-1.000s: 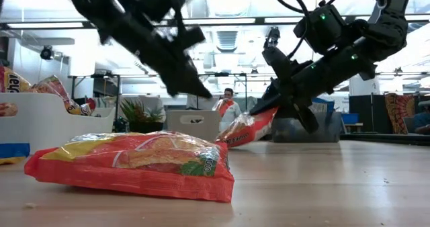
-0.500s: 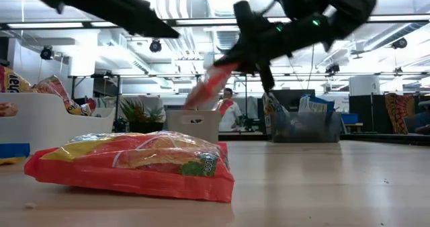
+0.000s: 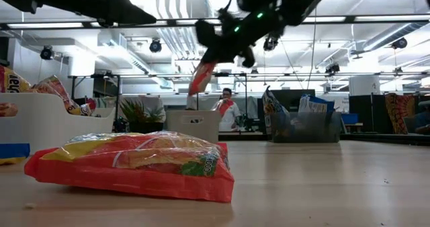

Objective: Sort Maruchan noodles
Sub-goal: Put the orange noodle pack into the gray bin

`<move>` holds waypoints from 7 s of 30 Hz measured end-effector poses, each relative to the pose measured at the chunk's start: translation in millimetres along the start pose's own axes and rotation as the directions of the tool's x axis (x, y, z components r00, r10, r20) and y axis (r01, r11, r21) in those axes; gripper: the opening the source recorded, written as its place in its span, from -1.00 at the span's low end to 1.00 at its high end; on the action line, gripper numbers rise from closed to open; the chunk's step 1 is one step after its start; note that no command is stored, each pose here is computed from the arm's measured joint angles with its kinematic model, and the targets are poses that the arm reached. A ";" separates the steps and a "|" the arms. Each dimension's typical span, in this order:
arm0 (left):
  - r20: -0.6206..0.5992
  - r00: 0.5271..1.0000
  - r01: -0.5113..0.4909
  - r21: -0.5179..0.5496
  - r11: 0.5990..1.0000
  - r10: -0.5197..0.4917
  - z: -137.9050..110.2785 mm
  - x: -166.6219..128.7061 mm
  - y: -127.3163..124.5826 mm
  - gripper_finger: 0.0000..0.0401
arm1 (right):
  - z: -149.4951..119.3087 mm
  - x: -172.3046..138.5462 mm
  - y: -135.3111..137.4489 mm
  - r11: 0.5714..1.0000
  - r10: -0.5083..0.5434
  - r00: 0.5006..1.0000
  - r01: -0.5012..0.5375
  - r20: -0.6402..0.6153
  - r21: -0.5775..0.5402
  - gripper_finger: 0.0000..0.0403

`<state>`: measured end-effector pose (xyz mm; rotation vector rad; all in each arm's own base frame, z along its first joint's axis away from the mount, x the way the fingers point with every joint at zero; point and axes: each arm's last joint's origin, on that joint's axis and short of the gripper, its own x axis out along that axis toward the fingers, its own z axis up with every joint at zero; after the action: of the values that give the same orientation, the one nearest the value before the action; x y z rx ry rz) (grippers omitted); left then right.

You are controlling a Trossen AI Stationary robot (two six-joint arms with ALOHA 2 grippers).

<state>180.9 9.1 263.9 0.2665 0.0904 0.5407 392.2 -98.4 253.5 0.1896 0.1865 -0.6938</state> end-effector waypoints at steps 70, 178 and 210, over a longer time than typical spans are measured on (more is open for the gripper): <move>-0.661 0.524 0.556 -0.214 0.803 -0.538 21.8 48.7 -171.9 -0.82 | -81.3 -257.1 13.2 0.729 0.652 0.746 -0.666 -0.136 -0.158 0.07; -0.600 0.639 0.384 -0.293 0.876 -0.481 -112.3 89.3 -129.5 -0.68 | -129.1 -248.3 -30.5 0.759 0.648 0.761 -0.641 0.033 -0.119 0.07; -0.313 0.839 -0.384 0.241 0.891 0.446 -24.0 124.6 29.9 -0.98 | -133.7 -247.4 -31.6 0.767 0.638 0.770 -0.637 -0.011 -0.077 0.07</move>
<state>268.8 103.9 247.1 0.3537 0.4470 1.0208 171.0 61.2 178.3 0.1602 0.1194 0.0002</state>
